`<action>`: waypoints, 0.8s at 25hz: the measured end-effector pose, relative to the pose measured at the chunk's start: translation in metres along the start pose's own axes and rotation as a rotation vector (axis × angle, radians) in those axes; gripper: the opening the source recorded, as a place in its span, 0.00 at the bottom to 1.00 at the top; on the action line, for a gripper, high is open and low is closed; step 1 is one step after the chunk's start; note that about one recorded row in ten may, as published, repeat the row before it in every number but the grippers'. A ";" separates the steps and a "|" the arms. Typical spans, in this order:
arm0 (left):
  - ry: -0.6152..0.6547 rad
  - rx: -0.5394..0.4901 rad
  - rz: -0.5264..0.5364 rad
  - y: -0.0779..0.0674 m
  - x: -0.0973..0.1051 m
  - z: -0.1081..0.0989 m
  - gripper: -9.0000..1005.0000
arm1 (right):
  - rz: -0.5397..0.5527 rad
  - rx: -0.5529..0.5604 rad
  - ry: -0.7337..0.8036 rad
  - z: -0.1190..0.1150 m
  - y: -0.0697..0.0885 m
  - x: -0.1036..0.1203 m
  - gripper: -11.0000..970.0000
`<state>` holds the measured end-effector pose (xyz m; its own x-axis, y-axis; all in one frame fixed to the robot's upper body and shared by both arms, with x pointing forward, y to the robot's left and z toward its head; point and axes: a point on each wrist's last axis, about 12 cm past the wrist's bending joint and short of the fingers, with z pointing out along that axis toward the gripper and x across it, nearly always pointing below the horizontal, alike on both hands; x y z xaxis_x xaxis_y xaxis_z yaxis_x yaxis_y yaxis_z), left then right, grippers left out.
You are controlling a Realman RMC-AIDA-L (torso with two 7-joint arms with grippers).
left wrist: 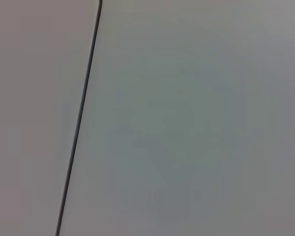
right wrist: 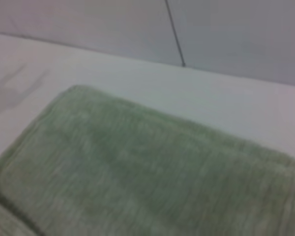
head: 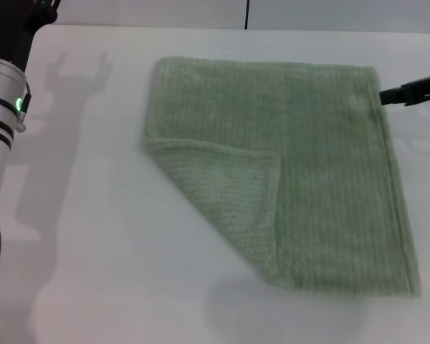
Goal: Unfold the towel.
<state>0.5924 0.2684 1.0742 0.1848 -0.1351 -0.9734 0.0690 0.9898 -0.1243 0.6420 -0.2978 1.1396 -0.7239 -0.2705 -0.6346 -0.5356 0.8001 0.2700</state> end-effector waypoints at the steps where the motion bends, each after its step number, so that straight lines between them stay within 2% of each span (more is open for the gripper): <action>1: -0.004 -0.002 -0.004 0.000 -0.001 0.000 0.81 | 0.003 -0.007 0.009 0.000 0.000 -0.002 0.01; 11: -0.008 -0.004 -0.053 0.000 -0.001 0.000 0.81 | 0.036 0.022 0.110 -0.005 -0.002 -0.015 0.01; 20: -0.016 0.003 -0.061 -0.002 -0.002 -0.001 0.81 | 0.005 0.031 0.226 0.003 0.002 -0.016 0.01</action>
<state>0.5914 0.2672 1.0761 0.1958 -0.1955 -0.9610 0.0834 0.9797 -0.1823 0.6541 -0.2905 1.1484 -0.8075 -0.3763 -0.4542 -0.5202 0.8172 0.2480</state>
